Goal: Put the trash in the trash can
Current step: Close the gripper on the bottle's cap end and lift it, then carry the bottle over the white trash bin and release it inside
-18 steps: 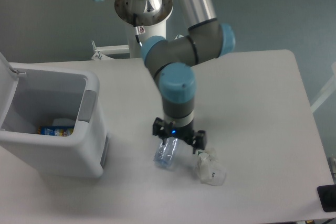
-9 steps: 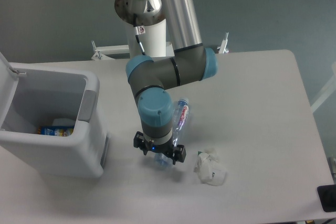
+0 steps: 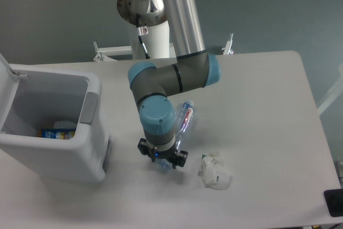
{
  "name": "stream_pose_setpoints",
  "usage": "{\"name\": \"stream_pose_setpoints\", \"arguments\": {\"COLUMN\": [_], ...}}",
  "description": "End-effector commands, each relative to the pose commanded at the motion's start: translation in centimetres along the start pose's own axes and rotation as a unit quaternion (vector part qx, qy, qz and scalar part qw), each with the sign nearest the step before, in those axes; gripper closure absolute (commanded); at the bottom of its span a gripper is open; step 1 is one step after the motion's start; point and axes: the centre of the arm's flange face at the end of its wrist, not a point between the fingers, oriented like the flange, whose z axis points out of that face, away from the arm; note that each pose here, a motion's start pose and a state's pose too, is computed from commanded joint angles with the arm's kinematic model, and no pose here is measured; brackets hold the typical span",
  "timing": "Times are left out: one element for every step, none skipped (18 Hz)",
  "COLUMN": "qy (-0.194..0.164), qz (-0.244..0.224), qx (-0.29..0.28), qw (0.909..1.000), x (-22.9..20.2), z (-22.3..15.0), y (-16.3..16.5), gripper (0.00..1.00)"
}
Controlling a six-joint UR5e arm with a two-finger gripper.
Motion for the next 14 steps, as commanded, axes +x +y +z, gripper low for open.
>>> {"name": "stream_pose_setpoints", "arguments": {"qy": [-0.002,-0.004,-0.007,-0.01,-0.015,-0.019,-0.017,-0.008,0.013,0.037,0.054,0.062,0.065,0.063], "qz": [-0.004,-0.009,-0.016,-0.023,-0.028,-0.035,-0.051,-0.076,-0.107,-0.132,-0.151,-0.163,-0.174,-0.184], "qx": [0.006,0.013,0.019,0.024,0.031,0.041,0.056,0.082,0.113,0.141,0.161,0.176,0.186,0.196], "qw": [1.0,0.9999,0.9997,0.9994,0.999,0.9984,0.997,0.9937,0.9878,0.9805,0.9739,0.9689,0.9649,0.9611], "x": [-0.3,-0.7,-1.0,-1.6,-2.0,-2.7,-3.7,-4.8,-5.6,-6.5,-7.5,-8.4,-8.8,-9.6], "z": [-0.5,-1.1,-1.8,-2.4,-3.1,-4.1,-5.3,-7.0,-8.7,-10.0,-11.2,-12.1,-12.9,-14.0], "y": [-0.3,-0.6,-0.7,-0.8,-1.0,-1.3,-1.5,-2.0,-2.5,-3.0,-3.1,-3.3,-3.5,-3.6], "gripper": [0.64,0.65,0.66,0.66,0.66,0.66,0.66,0.66,0.66,0.66,0.66,0.66,0.66,0.66]}}
